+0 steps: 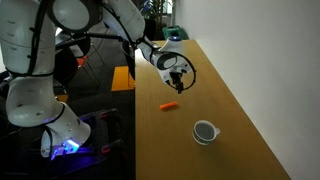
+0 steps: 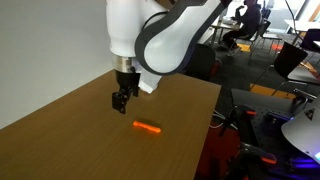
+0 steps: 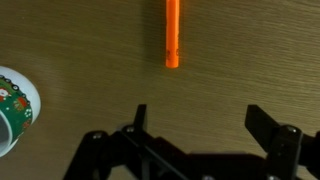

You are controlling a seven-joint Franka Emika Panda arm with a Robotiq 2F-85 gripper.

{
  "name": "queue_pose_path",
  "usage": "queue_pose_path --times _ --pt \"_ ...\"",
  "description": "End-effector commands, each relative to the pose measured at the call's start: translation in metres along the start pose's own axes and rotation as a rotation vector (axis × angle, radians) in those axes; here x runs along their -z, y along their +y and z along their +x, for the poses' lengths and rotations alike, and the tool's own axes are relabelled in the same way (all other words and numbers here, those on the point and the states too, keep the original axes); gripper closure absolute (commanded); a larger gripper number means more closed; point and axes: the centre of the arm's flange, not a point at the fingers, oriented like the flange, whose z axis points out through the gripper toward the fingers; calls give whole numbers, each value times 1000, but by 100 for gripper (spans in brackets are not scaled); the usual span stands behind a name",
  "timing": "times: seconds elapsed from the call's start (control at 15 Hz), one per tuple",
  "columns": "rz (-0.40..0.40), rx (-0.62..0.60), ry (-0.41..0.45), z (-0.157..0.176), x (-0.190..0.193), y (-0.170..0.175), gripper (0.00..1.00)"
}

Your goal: Put the orange sharpie on the table

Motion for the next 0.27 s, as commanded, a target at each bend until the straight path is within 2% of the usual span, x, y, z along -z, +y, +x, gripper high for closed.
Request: queue_pose_path --times 0.0,0.2 --pt "6 -3 15 -3 4 2 0" --pt "12 -6 29 -11 10 5 0"
